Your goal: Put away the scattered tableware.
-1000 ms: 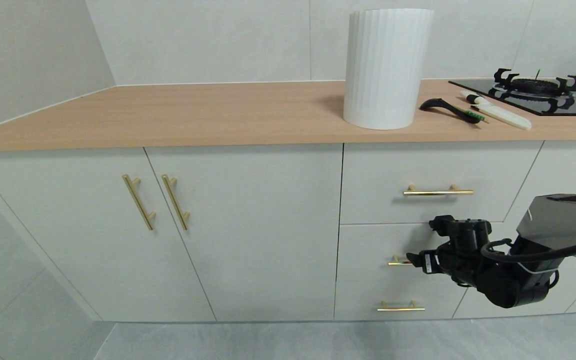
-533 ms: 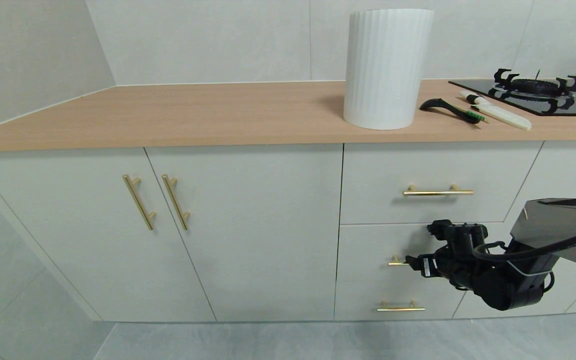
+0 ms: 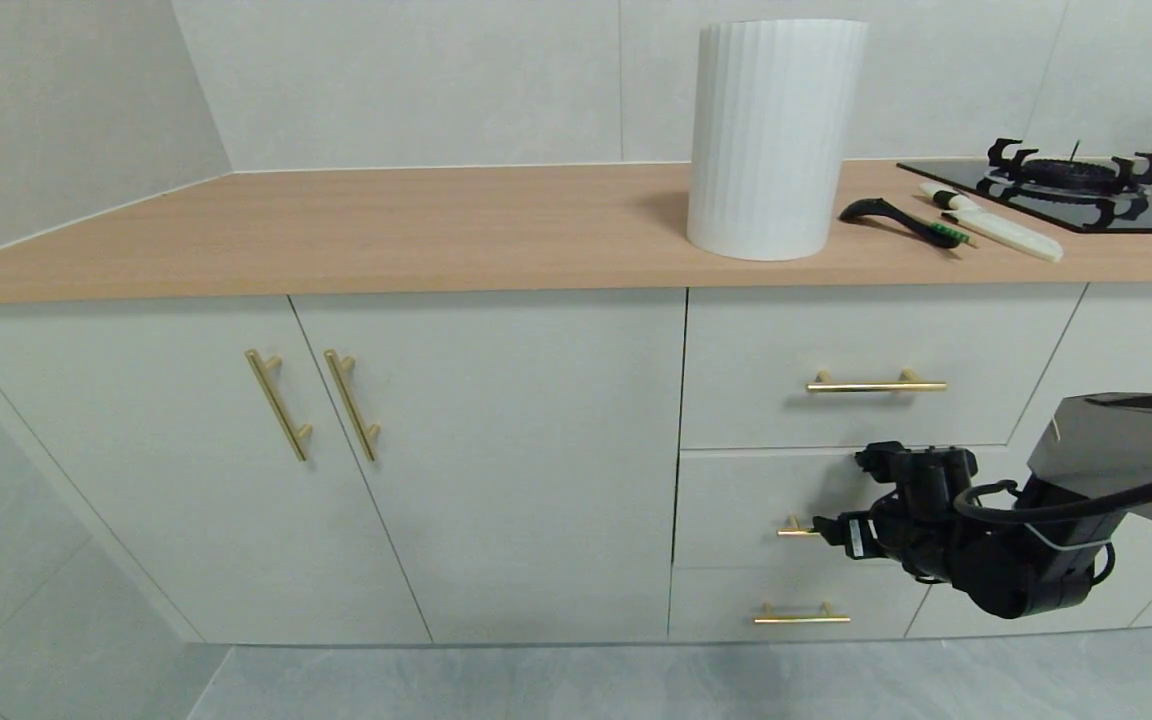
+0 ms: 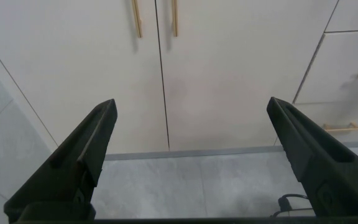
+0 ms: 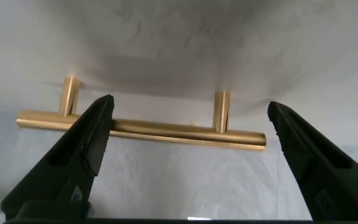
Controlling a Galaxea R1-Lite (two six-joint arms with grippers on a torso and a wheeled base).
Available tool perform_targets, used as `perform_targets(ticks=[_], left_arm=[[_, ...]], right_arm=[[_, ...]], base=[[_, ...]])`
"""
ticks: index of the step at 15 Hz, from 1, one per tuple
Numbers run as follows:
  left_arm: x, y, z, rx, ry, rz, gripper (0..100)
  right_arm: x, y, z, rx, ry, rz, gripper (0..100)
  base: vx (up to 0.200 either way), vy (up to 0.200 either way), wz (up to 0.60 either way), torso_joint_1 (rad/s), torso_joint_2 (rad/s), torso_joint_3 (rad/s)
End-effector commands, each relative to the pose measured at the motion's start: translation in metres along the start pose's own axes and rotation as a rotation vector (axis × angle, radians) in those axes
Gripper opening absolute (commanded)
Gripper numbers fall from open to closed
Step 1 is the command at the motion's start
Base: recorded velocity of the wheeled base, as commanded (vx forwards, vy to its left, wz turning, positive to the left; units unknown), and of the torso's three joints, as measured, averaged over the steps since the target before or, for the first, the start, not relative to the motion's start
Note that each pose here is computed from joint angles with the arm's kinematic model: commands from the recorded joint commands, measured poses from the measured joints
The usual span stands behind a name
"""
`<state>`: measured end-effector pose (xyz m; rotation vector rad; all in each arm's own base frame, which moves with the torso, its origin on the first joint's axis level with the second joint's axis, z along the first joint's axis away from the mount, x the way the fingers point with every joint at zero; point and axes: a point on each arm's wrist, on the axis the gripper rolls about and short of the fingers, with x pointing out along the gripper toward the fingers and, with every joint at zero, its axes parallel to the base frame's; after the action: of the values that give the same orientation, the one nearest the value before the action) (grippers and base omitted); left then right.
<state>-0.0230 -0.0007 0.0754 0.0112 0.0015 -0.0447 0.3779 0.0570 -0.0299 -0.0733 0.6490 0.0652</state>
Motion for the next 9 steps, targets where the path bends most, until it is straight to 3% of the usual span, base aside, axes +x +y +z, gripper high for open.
perform_targets(ticks=[1,5,9], left_arm=[[0.0,0.0,0.0,0.001,0.001,0.002,100],[0.0,0.0,0.0,0.001,0.001,0.0,100],[0.0,0.0,0.0,-0.001,0.001,0.002,100]], right_arm=[[-0.001,0.0,0.001,-0.001,0.0,0.0,100],[-0.01,0.0,0.004,-0.004,0.011,0.002,100],[-0.065,0.001,0.03,-0.035,0.12,0.069,100]], base=[[0.0,0.0,0.0,0.0,0.0,0.0],[0.0,0.0,0.0,0.0,0.0,0.0],[0.0,0.0,0.0,0.0,0.0,0.0]])
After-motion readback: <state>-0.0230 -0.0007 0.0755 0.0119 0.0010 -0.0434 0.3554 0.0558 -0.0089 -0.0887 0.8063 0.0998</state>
